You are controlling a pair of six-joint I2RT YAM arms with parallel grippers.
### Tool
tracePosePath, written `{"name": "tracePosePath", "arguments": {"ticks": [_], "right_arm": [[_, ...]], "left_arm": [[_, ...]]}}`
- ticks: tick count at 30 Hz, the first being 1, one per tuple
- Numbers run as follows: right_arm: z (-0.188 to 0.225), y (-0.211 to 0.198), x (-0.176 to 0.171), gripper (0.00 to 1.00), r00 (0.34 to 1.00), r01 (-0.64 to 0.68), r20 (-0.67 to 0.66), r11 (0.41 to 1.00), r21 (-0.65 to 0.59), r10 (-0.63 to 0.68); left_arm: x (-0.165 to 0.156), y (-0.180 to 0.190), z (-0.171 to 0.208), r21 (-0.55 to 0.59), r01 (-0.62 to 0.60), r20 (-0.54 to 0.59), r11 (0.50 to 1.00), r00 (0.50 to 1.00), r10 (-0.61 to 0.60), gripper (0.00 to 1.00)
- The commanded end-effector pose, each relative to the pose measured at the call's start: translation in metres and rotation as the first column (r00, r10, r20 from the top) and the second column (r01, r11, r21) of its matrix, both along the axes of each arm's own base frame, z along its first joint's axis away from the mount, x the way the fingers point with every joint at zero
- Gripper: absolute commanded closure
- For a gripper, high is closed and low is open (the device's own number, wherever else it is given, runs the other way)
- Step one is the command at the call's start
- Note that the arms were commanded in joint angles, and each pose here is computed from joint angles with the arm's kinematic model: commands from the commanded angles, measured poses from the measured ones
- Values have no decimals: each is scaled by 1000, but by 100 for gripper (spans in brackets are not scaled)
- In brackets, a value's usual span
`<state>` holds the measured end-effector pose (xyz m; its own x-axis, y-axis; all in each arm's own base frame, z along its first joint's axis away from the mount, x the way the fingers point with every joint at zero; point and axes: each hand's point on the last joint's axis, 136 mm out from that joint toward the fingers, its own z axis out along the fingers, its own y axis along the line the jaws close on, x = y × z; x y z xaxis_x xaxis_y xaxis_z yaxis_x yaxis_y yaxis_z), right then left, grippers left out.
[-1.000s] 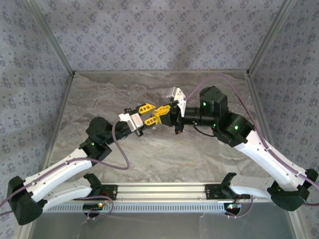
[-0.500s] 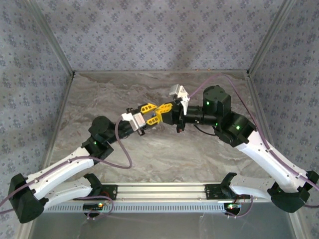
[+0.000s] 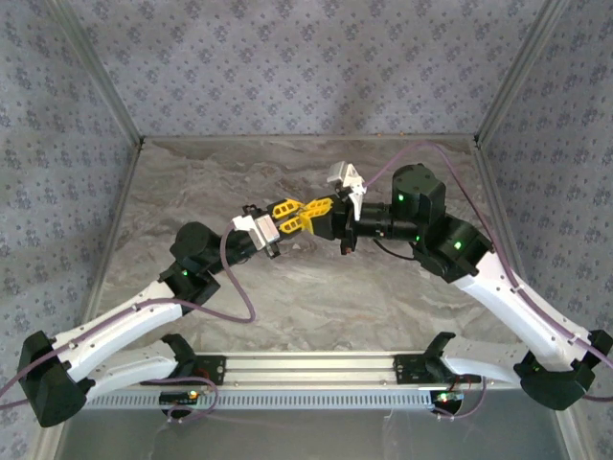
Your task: Remove the keys from the keyring
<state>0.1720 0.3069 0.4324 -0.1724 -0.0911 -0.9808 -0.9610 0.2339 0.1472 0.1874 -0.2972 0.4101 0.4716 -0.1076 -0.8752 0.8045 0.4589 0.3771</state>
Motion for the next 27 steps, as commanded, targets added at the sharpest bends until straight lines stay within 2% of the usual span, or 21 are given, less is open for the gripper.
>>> {"name": "tracePosePath", "arguments": {"ticks": [1, 9, 18, 25, 27], "right_arm": [[5, -4, -4, 100, 1000, -13, -8, 999, 30, 13], [2, -6, 0, 100, 1000, 6, -13, 999, 38, -5], [6, -16, 4, 100, 995, 69, 74, 996, 52, -73], [3, -17, -1, 100, 963, 130, 235, 991, 32, -134], [-13, -13, -4, 100, 946, 144, 294, 989, -11, -135]], "left_arm": [[-11, 4, 26, -58, 27, 58, 998, 998, -24, 82], [-20, 5, 28, -50, 67, 55, 996, 996, -64, 100], [-21, 5, 23, -27, 122, -98, 992, 988, -124, 100], [-17, 6, 17, -55, 139, -185, 989, 972, -147, 100], [-14, 8, 19, -77, 138, -211, 987, 966, -151, 100]]}}
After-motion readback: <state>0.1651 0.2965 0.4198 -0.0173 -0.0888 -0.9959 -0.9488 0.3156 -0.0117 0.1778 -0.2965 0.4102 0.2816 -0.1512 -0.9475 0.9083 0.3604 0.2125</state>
